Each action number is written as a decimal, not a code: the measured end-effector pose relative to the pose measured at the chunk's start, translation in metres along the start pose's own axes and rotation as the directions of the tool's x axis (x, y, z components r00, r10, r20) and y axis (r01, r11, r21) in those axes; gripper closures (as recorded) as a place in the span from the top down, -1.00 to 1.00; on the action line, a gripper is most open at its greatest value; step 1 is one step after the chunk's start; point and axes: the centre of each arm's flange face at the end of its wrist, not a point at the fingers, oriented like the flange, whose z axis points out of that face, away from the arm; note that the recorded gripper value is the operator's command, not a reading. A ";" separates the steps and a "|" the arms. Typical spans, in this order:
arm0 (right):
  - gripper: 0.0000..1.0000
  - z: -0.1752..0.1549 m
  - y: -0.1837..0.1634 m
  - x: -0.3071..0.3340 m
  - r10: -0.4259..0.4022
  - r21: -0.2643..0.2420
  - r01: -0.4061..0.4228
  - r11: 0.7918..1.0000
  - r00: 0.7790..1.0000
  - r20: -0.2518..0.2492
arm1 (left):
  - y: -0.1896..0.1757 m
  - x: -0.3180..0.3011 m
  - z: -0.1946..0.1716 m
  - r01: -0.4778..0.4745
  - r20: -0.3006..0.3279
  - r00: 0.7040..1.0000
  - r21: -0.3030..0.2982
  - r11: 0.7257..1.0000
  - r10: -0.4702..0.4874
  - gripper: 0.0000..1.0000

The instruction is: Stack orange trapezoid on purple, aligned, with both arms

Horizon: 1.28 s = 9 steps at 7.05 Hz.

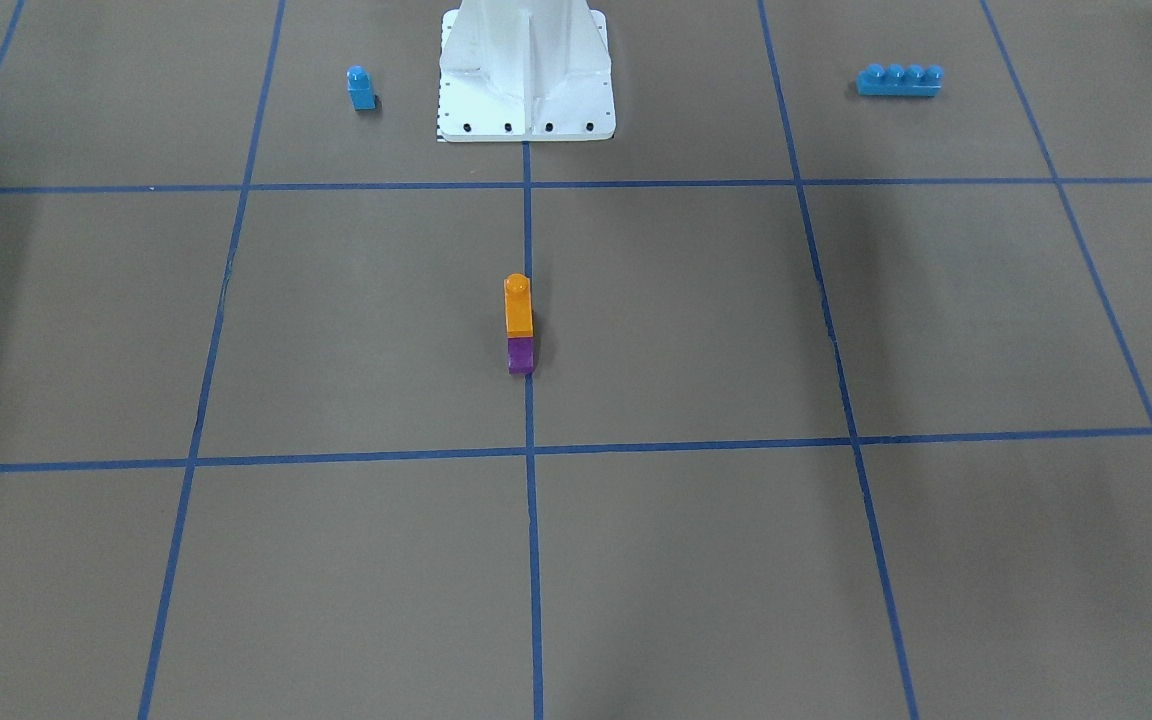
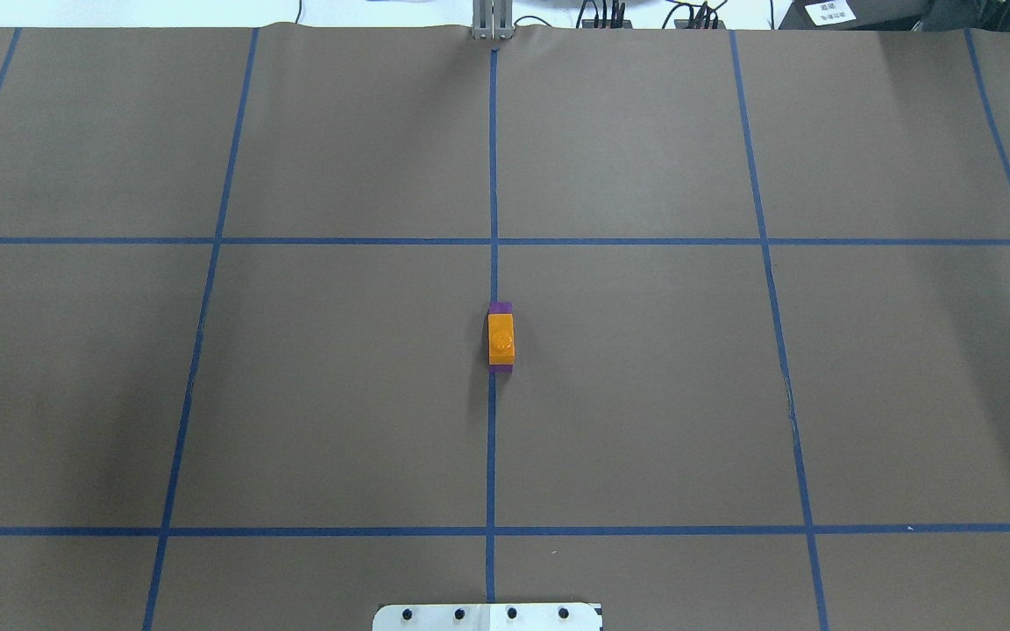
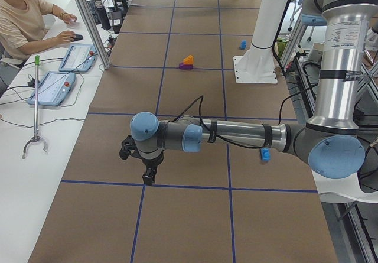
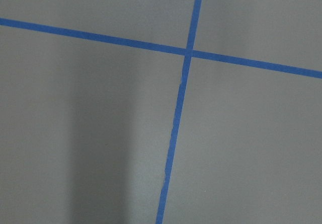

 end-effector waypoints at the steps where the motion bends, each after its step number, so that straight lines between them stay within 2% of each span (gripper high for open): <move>1: 1.00 0.001 0.000 0.001 -0.004 -0.001 0.004 1.000 1.000 0.000 | 0.003 0.001 0.000 -0.003 -0.003 1.000 0.004 1.000 0.003 1.00; 8: 1.00 0.000 -0.001 -0.002 0.006 0.002 -0.006 1.000 1.000 0.008 | 0.006 0.015 -0.013 -0.030 -0.002 1.000 0.029 0.999 0.030 1.00; 9: 1.00 0.000 -0.005 -0.002 0.007 0.003 -0.007 1.000 1.000 0.030 | 0.007 0.014 -0.012 -0.030 -0.004 1.000 0.028 0.999 0.030 1.00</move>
